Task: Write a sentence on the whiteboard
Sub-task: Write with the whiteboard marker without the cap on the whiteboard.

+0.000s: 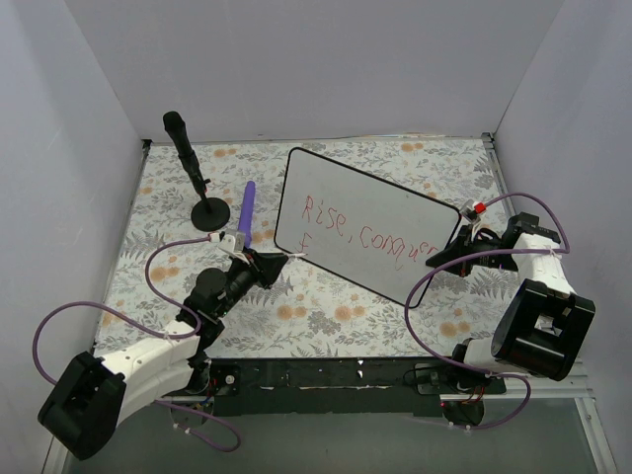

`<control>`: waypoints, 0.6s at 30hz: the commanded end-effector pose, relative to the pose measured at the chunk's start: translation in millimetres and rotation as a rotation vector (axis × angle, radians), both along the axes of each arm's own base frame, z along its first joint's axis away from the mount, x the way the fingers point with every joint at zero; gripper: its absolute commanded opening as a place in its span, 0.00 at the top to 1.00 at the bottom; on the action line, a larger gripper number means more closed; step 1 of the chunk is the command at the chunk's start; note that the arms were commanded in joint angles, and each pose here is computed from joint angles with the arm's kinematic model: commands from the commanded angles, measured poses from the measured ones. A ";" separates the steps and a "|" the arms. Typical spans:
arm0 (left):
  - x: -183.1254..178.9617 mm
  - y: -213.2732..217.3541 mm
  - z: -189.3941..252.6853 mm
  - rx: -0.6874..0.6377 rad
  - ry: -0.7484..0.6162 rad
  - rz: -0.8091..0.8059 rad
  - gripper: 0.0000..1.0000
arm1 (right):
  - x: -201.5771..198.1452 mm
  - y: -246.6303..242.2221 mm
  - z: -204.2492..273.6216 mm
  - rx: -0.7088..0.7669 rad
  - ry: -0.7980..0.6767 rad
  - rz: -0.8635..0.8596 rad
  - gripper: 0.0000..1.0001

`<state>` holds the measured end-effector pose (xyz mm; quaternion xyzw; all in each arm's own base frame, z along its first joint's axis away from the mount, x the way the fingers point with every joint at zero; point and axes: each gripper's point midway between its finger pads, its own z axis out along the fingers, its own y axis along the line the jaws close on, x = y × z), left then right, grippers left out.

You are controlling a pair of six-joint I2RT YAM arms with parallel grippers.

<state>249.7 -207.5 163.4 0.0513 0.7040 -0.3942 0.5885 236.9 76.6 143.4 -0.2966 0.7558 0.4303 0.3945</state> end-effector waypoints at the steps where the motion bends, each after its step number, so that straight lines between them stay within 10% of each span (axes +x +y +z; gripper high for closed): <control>1: 3.1 2.6 1.5 -0.018 -0.013 0.017 1.00 | 3.0 -3.3 -2.6 -0.064 -0.069 0.019 0.99; 18: 1.5 -3.1 -3.8 -0.021 -0.004 -0.021 1.00 | 3.0 -3.3 -2.8 -0.063 -0.066 0.019 0.99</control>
